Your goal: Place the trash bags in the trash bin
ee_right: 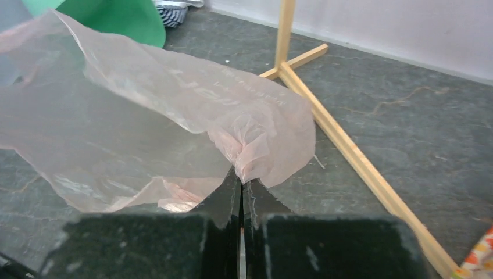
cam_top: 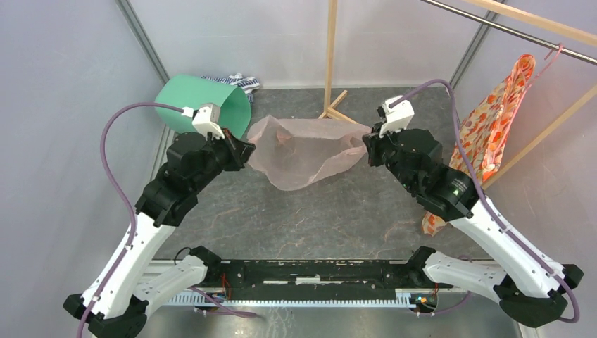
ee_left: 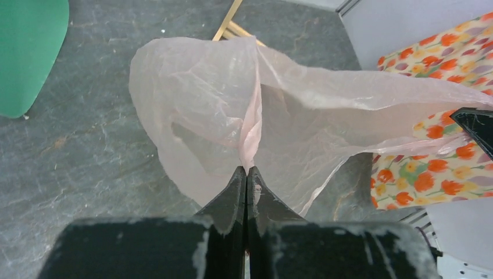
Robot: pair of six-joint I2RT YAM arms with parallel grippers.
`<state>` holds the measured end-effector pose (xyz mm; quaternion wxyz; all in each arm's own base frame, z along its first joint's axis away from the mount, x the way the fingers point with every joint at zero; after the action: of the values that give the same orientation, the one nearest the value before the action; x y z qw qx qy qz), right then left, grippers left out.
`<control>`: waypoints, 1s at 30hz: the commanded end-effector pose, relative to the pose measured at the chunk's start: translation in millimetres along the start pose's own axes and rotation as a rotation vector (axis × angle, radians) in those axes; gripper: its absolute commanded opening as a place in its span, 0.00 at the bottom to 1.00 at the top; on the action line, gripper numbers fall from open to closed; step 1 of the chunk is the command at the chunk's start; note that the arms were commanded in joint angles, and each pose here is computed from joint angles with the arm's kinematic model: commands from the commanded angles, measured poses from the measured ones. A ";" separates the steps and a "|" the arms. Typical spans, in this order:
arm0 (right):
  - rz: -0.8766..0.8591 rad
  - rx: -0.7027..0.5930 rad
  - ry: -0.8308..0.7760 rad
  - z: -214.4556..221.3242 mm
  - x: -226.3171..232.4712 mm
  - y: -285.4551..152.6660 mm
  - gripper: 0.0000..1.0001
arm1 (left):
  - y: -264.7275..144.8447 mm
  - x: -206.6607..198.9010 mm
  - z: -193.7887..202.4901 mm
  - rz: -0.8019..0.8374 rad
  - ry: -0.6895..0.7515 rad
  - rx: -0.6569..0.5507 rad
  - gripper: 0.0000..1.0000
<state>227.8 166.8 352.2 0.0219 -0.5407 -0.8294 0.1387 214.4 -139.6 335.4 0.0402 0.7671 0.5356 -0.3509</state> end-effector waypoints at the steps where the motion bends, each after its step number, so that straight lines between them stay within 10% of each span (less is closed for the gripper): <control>1: 0.108 0.053 -0.061 -3.0 -19.0 -7.5 0.00 | 3.4 -16.1 -13.7 0.047 -0.005 -0.020 0.02; 15: 0.269 0.009 -0.113 -47.1 -59.1 -49.5 0.00 | -17.6 -76.0 -83.8 0.197 0.009 -0.157 0.77; 30: 0.245 -0.033 -0.081 -39.9 -59.7 -60.1 0.00 | 52.7 24.1 -100.0 -0.519 0.278 -0.271 0.82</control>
<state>206.3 90.2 411.0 -0.0363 -0.6495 -0.7403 0.1693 293.9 -128.2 402.5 0.0520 0.7059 0.6638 -0.2416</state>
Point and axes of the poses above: each gripper's point midway between its finger pads, its own y axis out along the fingers, its own x axis along the line the jaws close on, z = x × y, the point moved 4 cm from there along -y, back along the fingers, and after that the axes turned 9 degrees about -y, right-handed, at the moved point
